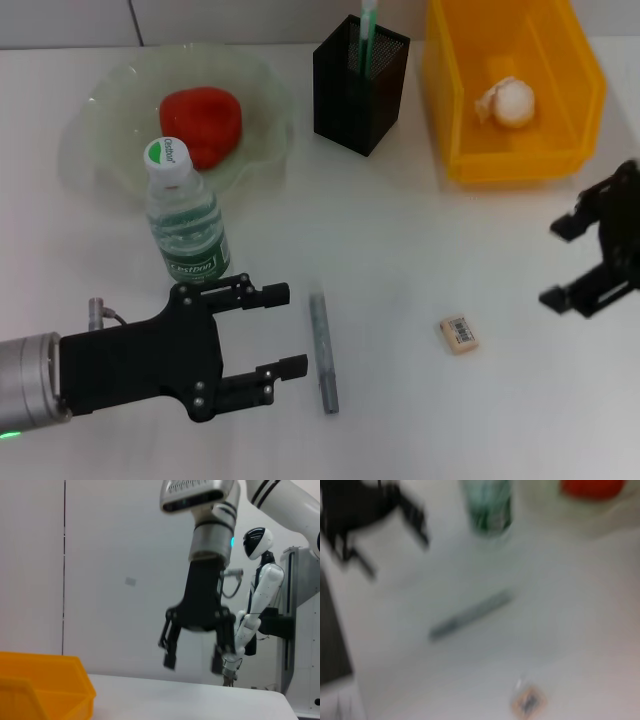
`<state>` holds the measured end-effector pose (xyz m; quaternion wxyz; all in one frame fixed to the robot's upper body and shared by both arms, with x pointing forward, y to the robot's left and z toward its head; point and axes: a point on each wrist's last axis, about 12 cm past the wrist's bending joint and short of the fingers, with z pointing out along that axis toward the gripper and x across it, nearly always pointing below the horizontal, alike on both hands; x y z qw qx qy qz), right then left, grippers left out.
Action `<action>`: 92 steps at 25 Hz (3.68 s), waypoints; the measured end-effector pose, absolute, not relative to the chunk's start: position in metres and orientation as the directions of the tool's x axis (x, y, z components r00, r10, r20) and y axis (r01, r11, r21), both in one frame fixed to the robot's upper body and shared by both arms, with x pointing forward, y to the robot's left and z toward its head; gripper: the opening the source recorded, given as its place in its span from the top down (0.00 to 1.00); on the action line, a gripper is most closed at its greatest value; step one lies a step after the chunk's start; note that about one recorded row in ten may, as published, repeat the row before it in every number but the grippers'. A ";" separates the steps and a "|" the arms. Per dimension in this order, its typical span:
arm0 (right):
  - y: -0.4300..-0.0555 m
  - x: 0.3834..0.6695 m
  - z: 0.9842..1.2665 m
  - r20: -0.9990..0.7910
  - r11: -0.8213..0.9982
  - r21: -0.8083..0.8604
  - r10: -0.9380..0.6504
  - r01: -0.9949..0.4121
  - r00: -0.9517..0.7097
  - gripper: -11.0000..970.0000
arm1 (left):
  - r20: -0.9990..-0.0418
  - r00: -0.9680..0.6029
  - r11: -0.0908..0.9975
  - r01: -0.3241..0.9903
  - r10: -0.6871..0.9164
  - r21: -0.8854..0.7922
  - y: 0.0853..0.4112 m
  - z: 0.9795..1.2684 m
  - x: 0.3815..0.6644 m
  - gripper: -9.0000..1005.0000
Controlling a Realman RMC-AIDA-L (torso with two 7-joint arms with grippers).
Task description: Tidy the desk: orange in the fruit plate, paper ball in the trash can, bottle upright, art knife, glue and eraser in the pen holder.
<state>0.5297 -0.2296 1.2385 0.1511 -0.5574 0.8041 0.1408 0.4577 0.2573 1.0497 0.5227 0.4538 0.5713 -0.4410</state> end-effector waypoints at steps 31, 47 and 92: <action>-0.171 0.572 1.159 -0.266 -0.094 -0.003 -0.960 -0.996 0.091 0.19 | -0.995 -0.058 0.192 0.980 0.079 -0.041 0.259 1.045 0.452 0.34; -0.151 0.573 1.134 -0.267 -0.134 0.009 -0.955 -0.991 0.127 0.19 | -0.994 -0.066 0.199 0.979 0.083 -0.048 0.259 1.043 0.450 0.34; -0.167 0.599 1.202 -0.383 0.174 -0.277 -0.922 -0.945 -0.058 0.56 | -0.995 -0.053 0.198 0.980 0.087 -0.035 0.259 1.044 0.451 0.34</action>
